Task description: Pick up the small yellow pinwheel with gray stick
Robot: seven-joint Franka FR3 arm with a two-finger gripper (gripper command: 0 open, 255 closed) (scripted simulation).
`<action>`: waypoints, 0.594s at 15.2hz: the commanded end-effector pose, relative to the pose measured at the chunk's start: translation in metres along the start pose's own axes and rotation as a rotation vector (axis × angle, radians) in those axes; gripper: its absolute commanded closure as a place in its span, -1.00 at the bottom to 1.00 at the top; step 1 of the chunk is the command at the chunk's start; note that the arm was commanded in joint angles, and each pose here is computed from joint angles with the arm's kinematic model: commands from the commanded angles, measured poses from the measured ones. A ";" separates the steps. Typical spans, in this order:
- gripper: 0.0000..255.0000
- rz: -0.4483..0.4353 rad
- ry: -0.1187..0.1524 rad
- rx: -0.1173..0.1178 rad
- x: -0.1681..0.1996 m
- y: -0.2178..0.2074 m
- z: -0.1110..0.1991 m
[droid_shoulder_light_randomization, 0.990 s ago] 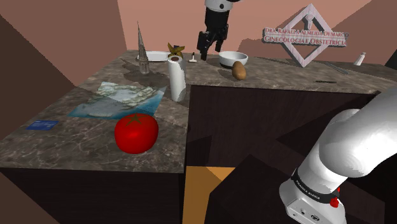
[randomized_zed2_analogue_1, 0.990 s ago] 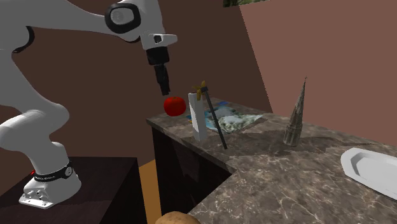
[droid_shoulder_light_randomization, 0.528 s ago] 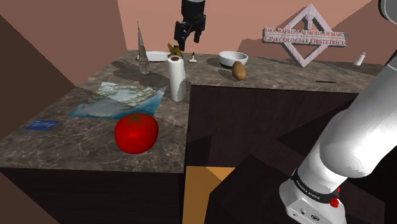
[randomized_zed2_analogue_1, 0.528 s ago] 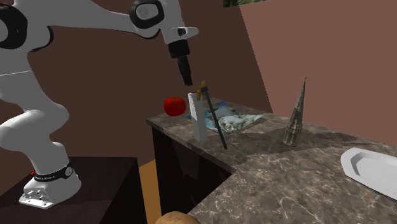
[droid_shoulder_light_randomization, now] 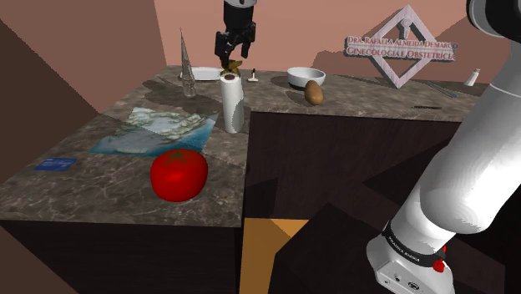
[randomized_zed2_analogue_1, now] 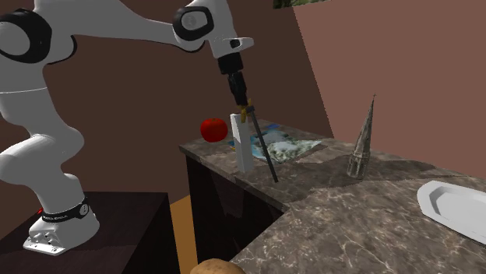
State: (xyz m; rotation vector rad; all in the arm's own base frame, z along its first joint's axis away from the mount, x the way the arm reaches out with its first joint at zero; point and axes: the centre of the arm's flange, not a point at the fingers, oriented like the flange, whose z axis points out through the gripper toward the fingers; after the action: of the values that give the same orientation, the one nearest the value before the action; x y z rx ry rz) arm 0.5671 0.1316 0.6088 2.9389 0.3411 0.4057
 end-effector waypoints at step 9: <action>1.00 0.000 0.001 0.000 -0.005 -0.003 0.017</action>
State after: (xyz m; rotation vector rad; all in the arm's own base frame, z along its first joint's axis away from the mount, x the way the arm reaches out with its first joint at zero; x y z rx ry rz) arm 0.5657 0.1323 0.5958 2.9368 0.3424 0.4230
